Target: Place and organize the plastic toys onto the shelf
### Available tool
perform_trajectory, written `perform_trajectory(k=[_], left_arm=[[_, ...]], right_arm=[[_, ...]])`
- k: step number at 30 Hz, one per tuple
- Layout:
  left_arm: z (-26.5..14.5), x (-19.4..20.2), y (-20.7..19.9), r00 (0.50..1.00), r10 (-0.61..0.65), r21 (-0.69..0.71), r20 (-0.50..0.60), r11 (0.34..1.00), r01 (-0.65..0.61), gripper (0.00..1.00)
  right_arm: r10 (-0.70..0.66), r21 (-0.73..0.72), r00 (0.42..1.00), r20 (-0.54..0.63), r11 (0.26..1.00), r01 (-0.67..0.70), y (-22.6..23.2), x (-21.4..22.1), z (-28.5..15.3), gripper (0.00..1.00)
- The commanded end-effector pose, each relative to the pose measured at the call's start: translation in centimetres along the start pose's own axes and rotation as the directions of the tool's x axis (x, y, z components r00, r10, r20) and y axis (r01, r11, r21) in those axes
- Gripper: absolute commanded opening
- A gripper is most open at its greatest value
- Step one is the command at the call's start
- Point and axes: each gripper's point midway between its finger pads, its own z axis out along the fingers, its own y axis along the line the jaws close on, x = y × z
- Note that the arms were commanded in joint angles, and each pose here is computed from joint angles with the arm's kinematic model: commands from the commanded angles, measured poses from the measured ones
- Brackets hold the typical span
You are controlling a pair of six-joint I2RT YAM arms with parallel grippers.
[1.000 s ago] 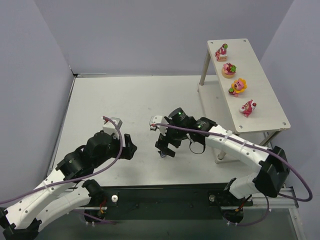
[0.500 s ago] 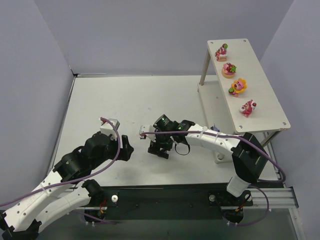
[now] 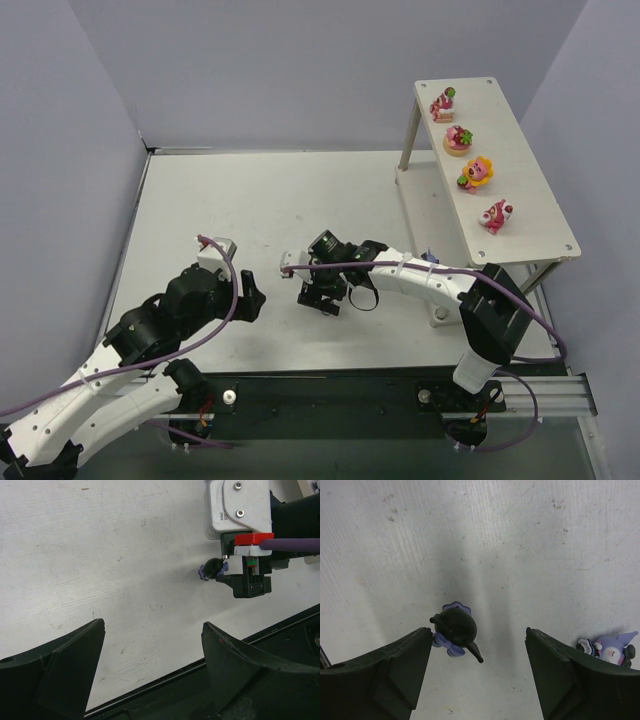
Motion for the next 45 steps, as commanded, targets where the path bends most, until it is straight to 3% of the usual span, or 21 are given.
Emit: perform_trajectory(k=[1, 25, 31, 36, 37, 45], left_arm=[[-0.5, -1.0, 0.0, 0.999, 0.001, 0.004, 0.034, 1.000, -0.001, 0.88], [-1.1, -1.3, -0.2, 0.999, -0.004, 0.021, 0.050, 1.000, 0.003, 0.88], [-1.2, -1.5, -0.1, 0.999, -0.003, 0.018, 0.053, 1.000, 0.002, 0.88], [-1.2, -1.5, 0.0, 0.998, -0.004, 0.016, 0.056, 1.000, 0.003, 0.87], [-1.1, -1.4, 0.0, 0.998, -0.003, 0.014, 0.055, 1.000, 0.003, 0.87], [-0.8, -1.0, 0.0, 0.999, -0.015, 0.015, 0.049, 1.000, 0.015, 0.87]], right_arm=[[-0.025, -0.067, 0.999, -0.028, 0.997, 0.023, 1.4, 1.0, -0.9, 0.77], [-0.029, -0.090, 0.996, -0.081, 0.996, 0.022, 1.1, 2.0, 0.4, 0.76], [0.020, -0.044, 0.997, -0.080, 0.999, -0.023, 0.3, 1.5, 0.6, 0.58], [0.088, 0.014, 0.994, -0.069, 0.996, -0.088, -0.6, 0.8, 0.2, 0.17], [0.115, 0.034, 0.991, -0.071, 0.993, -0.113, -0.9, 0.8, 0.0, 0.01], [0.351, 0.166, 0.935, -0.043, 0.926, -0.340, -3.1, 0.8, -0.6, 0.00]])
